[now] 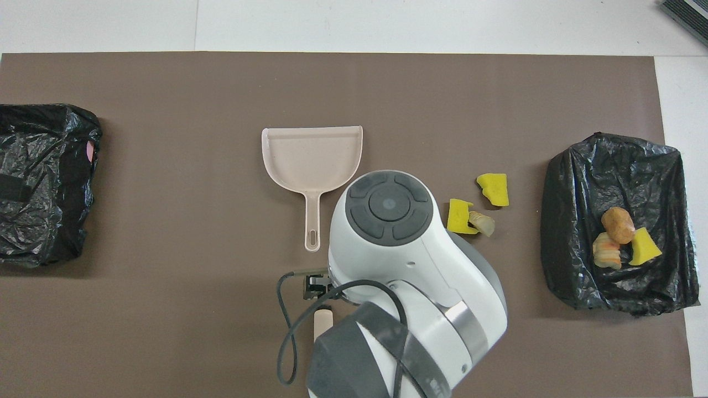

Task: Sweep and dump trash in bin
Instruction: 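Release the dustpan and withdraw the right gripper while the left gripper reaches forward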

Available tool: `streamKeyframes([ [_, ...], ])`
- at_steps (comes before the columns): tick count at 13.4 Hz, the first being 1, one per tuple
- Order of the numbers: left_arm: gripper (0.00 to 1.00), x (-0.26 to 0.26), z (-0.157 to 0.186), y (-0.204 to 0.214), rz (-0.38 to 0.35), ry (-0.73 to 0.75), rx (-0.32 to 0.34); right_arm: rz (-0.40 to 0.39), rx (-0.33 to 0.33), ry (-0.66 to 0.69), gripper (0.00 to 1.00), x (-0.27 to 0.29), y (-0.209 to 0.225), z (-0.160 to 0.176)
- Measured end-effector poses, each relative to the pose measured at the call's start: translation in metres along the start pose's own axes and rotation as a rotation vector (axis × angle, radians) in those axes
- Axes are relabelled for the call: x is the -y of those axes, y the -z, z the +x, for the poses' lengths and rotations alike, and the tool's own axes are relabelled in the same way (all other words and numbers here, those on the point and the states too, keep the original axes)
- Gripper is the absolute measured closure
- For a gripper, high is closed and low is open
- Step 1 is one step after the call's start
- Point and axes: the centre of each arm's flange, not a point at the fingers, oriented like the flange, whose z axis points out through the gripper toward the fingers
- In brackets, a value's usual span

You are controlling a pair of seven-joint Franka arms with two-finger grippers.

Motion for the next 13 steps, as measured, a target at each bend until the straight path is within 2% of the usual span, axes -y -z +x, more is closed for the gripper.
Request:
streamKeyframes([
  [4, 0.0, -0.023, 0.015, -0.009, 0.002, -0.013, -0.021, 0.037, 0.01, 0.001, 0.0, 0.005, -0.063, -0.065],
  [7, 0.0, -0.065, 0.045, -0.042, -0.003, -0.008, -0.02, 0.019, 0.009, -0.026, 0.0, 0.008, -0.098, -0.106],
  [10, 0.0, -0.102, 0.076, -0.086, -0.011, 0.009, -0.031, 0.005, -0.006, -0.063, 0.0, 0.018, -0.138, -0.128],
  [13, 0.0, -0.143, 0.091, -0.122, -0.008, 0.015, -0.035, -0.001, -0.022, -0.085, 0.0, 0.029, -0.173, -0.151],
])
